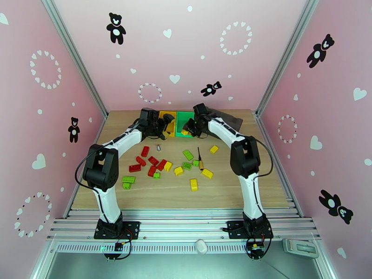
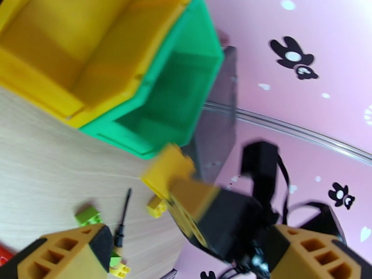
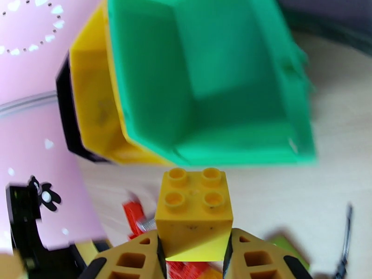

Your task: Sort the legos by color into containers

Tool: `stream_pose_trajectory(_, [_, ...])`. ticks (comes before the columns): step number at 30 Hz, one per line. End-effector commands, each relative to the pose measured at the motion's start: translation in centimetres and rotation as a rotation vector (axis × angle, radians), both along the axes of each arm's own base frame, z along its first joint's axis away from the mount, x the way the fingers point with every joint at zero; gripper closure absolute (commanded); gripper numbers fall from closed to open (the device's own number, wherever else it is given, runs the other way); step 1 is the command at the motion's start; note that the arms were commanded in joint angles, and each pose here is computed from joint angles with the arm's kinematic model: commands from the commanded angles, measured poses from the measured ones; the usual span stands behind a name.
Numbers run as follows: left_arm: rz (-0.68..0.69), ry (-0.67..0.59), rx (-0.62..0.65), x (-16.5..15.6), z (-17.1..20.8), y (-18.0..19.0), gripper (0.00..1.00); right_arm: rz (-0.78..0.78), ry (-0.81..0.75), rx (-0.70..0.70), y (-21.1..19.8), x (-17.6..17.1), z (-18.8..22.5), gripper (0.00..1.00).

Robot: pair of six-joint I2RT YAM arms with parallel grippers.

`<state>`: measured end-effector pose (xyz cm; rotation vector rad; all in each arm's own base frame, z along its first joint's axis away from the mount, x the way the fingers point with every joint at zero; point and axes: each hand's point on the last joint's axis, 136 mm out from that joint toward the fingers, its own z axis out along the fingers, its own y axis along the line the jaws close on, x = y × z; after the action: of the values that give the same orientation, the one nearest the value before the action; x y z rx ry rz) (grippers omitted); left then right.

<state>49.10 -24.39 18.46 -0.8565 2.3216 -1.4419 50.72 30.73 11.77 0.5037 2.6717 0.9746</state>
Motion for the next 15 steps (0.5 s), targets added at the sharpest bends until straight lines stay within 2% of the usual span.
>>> stream_pose_trajectory(1, [-0.009, -0.016, -0.038, 0.5, 1.3, -0.1, 0.08, -0.026, -0.016, 0.063, 1.3, 2.5, 0.6, 0.65])
stream_pose_trajectory(5, [-0.023, -0.016, -0.002, -0.1, 1.3, 0.2, 0.08, -0.038, -0.03, 0.077, 1.5, 4.3, 1.2, 0.53])
stream_pose_trajectory(7, [-0.031, -0.019, 0.027, -0.6, 1.4, 0.5, 0.08, -0.044, -0.031, 0.074, 1.3, 4.7, 1.3, 0.43])
stream_pose_trajectory(9, [-0.038, -0.021, 0.056, -1.2, 1.6, 0.8, 0.08, -0.044, -0.033, 0.068, 0.9, 4.7, 1.6, 0.38])
stream_pose_trajectory(15, [-0.064, -0.013, 0.192, -3.7, 1.5, 2.5, 0.08, 0.039, -0.083, -0.012, -0.3, 2.7, 4.6, 0.36])
